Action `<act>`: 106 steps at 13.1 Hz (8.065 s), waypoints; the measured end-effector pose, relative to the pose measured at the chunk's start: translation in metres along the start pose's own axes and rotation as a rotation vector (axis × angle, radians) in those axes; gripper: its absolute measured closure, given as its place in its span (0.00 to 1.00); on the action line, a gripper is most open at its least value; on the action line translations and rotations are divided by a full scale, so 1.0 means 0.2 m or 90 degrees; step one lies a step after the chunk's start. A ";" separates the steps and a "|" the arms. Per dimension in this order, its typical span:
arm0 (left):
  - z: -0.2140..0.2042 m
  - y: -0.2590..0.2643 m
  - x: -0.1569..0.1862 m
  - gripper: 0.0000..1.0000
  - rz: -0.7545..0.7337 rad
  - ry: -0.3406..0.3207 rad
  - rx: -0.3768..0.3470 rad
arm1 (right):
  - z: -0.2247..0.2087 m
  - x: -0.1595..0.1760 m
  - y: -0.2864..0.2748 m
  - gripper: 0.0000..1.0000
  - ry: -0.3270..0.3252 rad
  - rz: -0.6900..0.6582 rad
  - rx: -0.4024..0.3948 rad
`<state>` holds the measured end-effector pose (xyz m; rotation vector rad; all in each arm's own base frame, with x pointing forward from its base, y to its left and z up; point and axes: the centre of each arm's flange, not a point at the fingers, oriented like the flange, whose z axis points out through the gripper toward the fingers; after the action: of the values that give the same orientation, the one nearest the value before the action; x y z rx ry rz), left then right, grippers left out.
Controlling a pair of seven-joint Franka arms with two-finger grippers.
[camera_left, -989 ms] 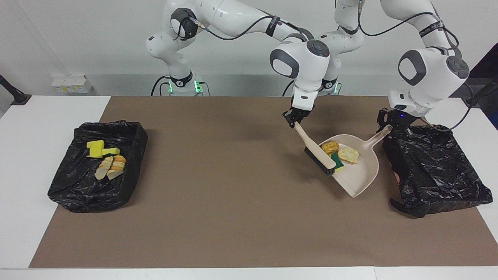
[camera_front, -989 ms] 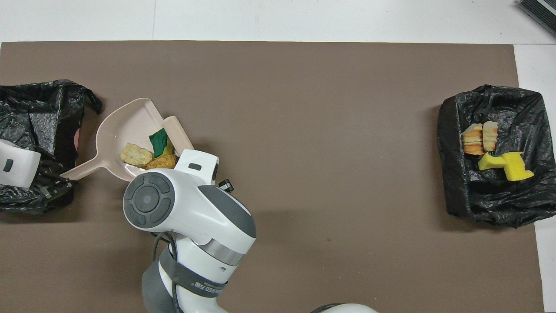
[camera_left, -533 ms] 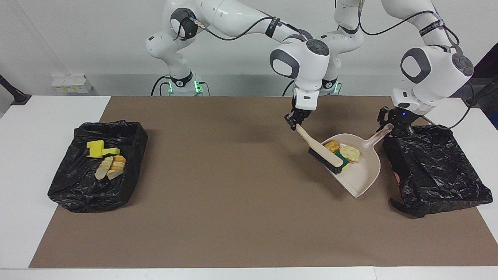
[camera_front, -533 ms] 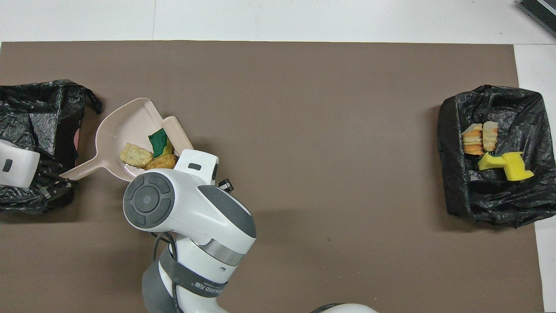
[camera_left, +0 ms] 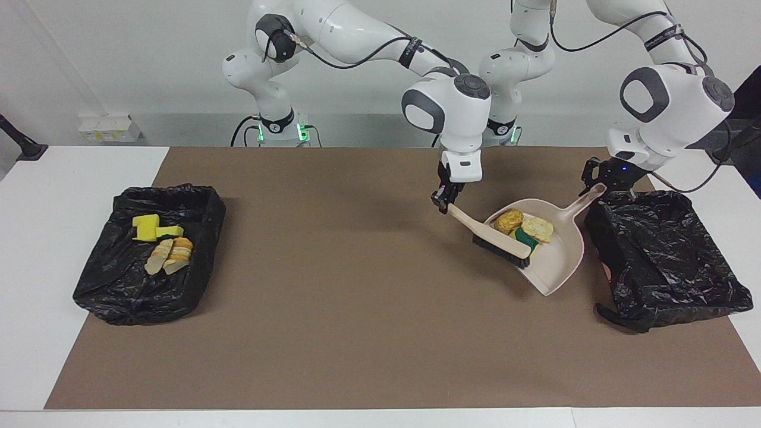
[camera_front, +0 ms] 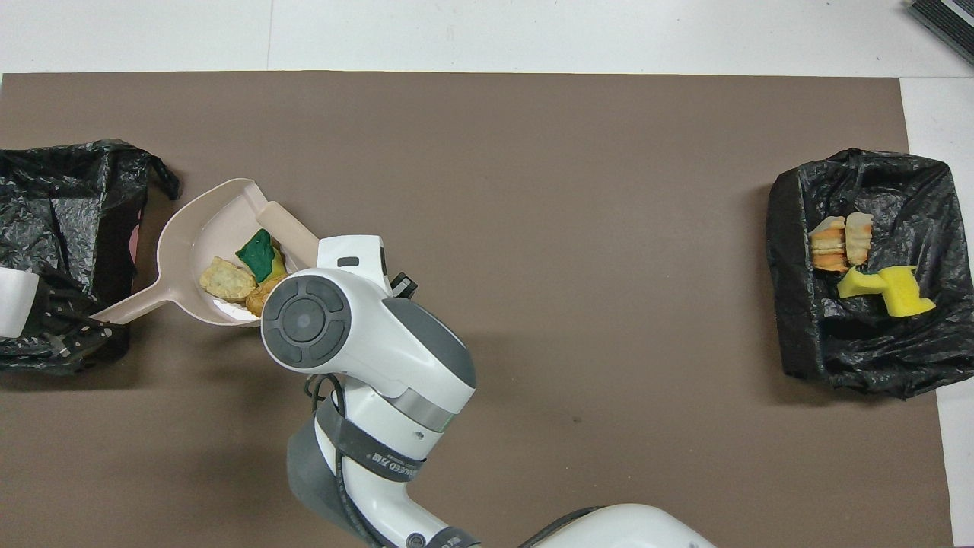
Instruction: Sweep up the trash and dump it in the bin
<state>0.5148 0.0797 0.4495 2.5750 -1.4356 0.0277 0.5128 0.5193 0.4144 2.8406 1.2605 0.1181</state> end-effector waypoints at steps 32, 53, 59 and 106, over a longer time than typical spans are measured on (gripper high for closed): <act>-0.87 -0.70 -1.04 0.68 0.149 -0.339 0.269 | 0.15 -1.24 -0.78 0.73 -0.178 0.537 0.005; -0.92 -0.32 0.31 0.68 0.190 -0.497 0.312 | 0.18 -1.23 -0.67 0.05 -0.154 0.540 0.040; -0.88 -0.10 0.52 0.68 -0.069 -0.186 0.286 | -0.13 -1.02 0.08 0.00 -0.055 0.661 0.095; -0.26 0.21 0.71 0.00 -0.513 -0.053 0.132 | -1.28 -1.61 1.82 0.00 -0.047 0.603 -0.008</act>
<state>0.5589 -0.0513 0.5218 3.1532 -0.3366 -0.0498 0.5449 0.0359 0.6723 3.1029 -0.1772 0.0343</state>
